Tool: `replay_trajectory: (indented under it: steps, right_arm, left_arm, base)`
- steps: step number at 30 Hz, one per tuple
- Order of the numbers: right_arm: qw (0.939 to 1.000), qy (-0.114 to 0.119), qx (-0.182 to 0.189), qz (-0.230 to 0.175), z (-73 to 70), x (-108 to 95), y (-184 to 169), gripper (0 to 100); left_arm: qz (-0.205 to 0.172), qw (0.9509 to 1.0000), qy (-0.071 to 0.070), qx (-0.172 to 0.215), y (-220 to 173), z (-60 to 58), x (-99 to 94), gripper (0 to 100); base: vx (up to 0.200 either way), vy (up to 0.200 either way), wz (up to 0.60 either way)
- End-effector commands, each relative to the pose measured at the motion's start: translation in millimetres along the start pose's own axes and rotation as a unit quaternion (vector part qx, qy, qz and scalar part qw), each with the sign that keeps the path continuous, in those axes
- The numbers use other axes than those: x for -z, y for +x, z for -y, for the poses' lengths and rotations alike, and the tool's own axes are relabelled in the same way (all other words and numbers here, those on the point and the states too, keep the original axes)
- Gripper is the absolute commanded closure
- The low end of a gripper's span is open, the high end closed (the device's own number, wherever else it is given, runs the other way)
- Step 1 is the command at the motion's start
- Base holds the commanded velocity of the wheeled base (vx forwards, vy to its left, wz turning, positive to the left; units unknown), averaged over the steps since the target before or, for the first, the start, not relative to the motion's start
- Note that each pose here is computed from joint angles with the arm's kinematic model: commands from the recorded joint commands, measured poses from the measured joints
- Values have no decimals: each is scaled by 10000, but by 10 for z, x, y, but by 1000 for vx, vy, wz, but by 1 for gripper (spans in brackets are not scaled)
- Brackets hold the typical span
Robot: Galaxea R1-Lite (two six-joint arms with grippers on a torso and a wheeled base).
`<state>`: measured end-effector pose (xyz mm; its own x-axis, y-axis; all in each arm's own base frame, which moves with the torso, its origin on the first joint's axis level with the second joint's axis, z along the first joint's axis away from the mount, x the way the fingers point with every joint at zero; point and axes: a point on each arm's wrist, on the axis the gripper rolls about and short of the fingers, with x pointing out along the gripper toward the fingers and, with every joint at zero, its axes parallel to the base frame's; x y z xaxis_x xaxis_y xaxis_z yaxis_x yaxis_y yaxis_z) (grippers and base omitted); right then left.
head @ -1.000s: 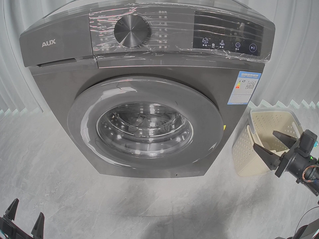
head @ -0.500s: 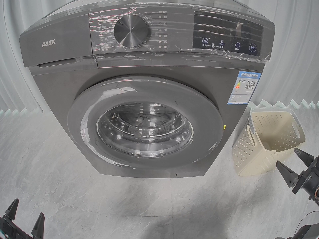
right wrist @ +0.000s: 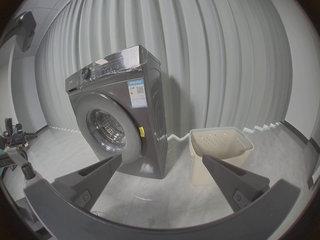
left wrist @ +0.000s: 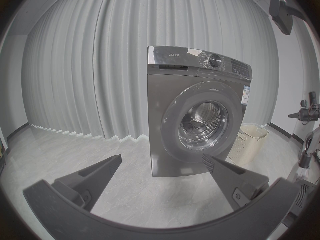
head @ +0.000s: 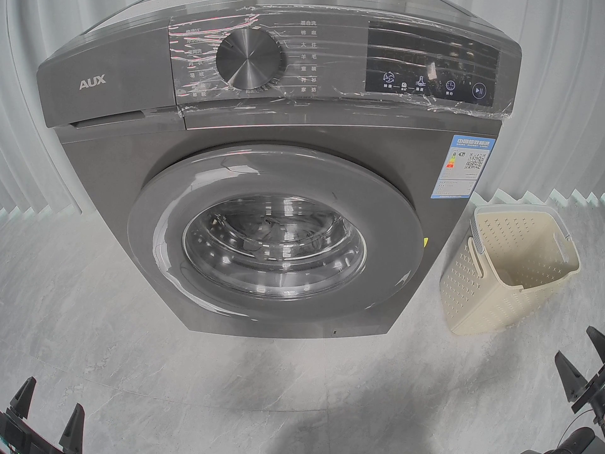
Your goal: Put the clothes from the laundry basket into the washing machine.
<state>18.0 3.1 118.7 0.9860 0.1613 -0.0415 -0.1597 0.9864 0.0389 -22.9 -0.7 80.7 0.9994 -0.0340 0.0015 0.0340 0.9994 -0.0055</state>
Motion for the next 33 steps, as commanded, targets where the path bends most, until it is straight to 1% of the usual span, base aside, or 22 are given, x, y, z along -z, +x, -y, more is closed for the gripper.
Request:
replay_trajectory:
  steps: [1,2,5,7,10,13,15,16,22,33]
  right_arm:
    - [9985,10,223,507,-14,231,-294,0]
    - [9984,10,230,515,-14,243,-303,0]
    - [9985,25,373,391,-32,402,-385,0]
    - [9988,14,320,381,-42,405,-395,0]
    - [9982,9,402,445,-38,400,-392,0]
    - [9972,0,585,467,-30,397,-394,0]
    - [9957,-12,876,292,-16,437,-391,0]
    - [9954,-6,932,233,-12,449,-391,0]
    - [9959,-52,880,219,-14,448,-392,0]
    - [9958,-68,880,226,-14,446,-392,0]
  left_arm:
    - [-7,10000,-11,-2,1,0,48,0]
    - [-7,10000,-11,-2,1,0,48,0]
    - [-7,10000,-3,-2,1,0,48,0]
    - [-7,10000,-3,-2,1,0,48,0]
    - [-7,10000,-11,-2,1,0,48,0]
    - [-7,10000,-34,-2,1,0,48,0]
    - [-7,10000,-42,-9,1,-1,48,0]
    - [-7,10000,-42,-9,1,-1,48,0]
    - [-7,10000,-49,-9,1,-1,48,0]
    - [-7,10000,-49,-9,1,-1,48,0]
  base:
    - [0,0,0]
    - [0,0,0]
    - [0,0,0]
    - [0,0,0]
    - [0,0,0]
    - [0,0,0]
    - [0,0,0]
    - [0,0,0]
    - [0,0,0]
    - [0,0,0]
